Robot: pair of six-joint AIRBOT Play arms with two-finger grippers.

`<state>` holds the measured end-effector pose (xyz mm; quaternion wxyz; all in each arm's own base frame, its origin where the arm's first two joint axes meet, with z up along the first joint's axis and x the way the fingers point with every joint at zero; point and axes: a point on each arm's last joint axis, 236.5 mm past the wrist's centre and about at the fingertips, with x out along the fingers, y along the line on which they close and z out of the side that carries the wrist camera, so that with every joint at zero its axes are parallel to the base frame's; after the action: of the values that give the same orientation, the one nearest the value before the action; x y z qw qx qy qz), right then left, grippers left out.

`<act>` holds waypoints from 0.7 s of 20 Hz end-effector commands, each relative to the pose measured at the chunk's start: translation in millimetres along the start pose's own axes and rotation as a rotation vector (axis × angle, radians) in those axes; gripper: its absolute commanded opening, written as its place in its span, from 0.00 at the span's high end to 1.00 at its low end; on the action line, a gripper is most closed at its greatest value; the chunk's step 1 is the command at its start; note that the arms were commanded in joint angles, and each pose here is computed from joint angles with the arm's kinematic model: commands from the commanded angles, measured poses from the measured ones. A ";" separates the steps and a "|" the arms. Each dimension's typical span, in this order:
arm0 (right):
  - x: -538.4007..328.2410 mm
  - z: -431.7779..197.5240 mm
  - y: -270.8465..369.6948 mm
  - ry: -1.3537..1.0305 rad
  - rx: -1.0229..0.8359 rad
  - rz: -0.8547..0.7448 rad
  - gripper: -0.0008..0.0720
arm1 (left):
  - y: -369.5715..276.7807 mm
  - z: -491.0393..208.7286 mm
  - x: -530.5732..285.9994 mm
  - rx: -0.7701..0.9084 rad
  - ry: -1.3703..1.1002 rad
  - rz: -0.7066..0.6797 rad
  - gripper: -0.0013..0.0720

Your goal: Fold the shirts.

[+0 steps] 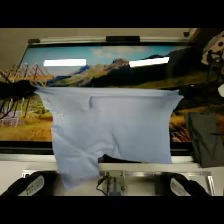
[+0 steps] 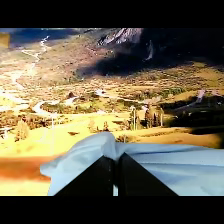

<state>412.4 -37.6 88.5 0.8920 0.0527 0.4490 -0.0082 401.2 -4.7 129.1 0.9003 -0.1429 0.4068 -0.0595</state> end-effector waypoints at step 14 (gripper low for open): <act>136.1 23.4 13.9 -0.071 0.153 0.073 0.87 | 16.9 -0.5 177.8 -0.094 0.166 -0.034 0.93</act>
<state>527.4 -20.9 0.2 0.9119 0.1500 0.3817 -0.0164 541.5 -24.3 12.2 0.8860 -0.1796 0.4242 -0.0536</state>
